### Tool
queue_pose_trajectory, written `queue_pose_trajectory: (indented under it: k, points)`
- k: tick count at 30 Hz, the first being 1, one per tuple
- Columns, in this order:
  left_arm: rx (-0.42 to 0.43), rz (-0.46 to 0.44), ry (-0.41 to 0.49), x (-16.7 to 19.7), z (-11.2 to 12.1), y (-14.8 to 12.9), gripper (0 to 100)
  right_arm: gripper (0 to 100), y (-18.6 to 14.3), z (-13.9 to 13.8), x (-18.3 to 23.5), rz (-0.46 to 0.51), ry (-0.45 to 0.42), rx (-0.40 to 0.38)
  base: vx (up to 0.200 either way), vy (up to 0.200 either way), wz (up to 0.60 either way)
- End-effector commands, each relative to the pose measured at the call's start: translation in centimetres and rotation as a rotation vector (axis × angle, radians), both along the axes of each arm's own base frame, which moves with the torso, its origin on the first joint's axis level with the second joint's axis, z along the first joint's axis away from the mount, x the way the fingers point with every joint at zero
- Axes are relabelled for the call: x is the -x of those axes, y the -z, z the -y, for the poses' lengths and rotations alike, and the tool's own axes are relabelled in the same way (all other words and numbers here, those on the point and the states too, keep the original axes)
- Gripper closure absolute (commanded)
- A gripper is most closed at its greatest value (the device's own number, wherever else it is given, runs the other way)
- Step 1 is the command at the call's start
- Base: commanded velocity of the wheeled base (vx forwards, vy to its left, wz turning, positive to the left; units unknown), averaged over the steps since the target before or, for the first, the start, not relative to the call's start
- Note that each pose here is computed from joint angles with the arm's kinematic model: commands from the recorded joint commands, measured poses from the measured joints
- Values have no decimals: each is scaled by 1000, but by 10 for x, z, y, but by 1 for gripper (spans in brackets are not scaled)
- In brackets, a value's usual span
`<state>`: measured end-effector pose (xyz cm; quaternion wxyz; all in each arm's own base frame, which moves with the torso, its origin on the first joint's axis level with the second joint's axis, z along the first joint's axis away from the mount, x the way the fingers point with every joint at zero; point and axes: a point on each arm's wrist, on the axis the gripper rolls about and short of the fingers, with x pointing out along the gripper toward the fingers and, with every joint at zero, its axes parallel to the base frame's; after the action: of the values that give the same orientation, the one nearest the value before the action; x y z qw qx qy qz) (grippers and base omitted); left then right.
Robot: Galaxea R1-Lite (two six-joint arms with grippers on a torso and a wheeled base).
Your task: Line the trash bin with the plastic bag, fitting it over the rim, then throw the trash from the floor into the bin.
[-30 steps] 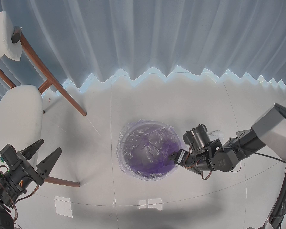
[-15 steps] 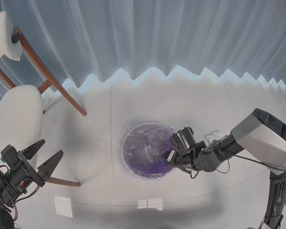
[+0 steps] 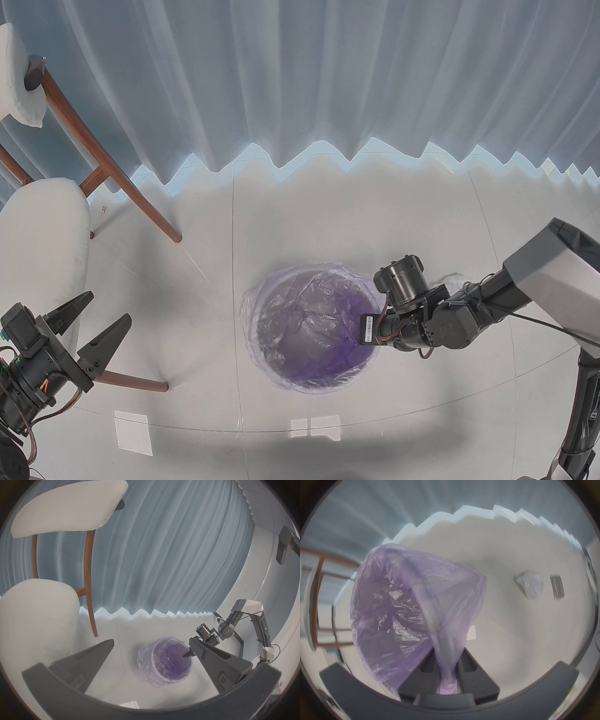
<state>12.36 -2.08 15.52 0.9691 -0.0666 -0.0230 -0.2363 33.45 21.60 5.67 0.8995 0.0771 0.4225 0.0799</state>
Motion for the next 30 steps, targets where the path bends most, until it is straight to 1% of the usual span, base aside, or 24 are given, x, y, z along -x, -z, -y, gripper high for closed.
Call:
queue_pose_trajectory:
  k: [1,5,8,9,10,11,14,18,22,25,30]
  points:
    - [0,-15,0,3,0,4,0,100,-27,44,7,64,-251,121,0,0,0]
    - [0,-13,0,3,0,4,0,100,-34,44,12,64,-377,67,0,0,0]
    - [-1,-13,-2,3,0,4,0,100,-32,42,12,74,-476,57,0,0,0]
    - [-1,-11,-3,3,-1,3,0,100,-31,42,12,73,-502,55,0,0,0]
    - [-1,-10,-2,3,0,3,0,100,-31,42,12,73,-502,55,0,0,0]
    - [-1,-10,-2,3,0,3,0,100,-26,42,12,75,-577,59,0,0,0]
    - [0,-8,-3,4,-1,3,0,100,-21,42,11,96,-683,91,0,0,0]
    - [-1,-1,-5,5,-1,2,0,100,-13,46,4,139,-787,185,0,0,0]
    - [-1,-3,-5,5,-1,2,0,100,-3,50,-5,160,-840,250,0,0,0]
    - [-2,-6,-5,5,-1,3,0,100,8,50,-10,155,-839,275,0,0,0]
    - [-2,-6,-7,4,-1,3,0,100,17,42,-29,217,-815,293,0,0,0]
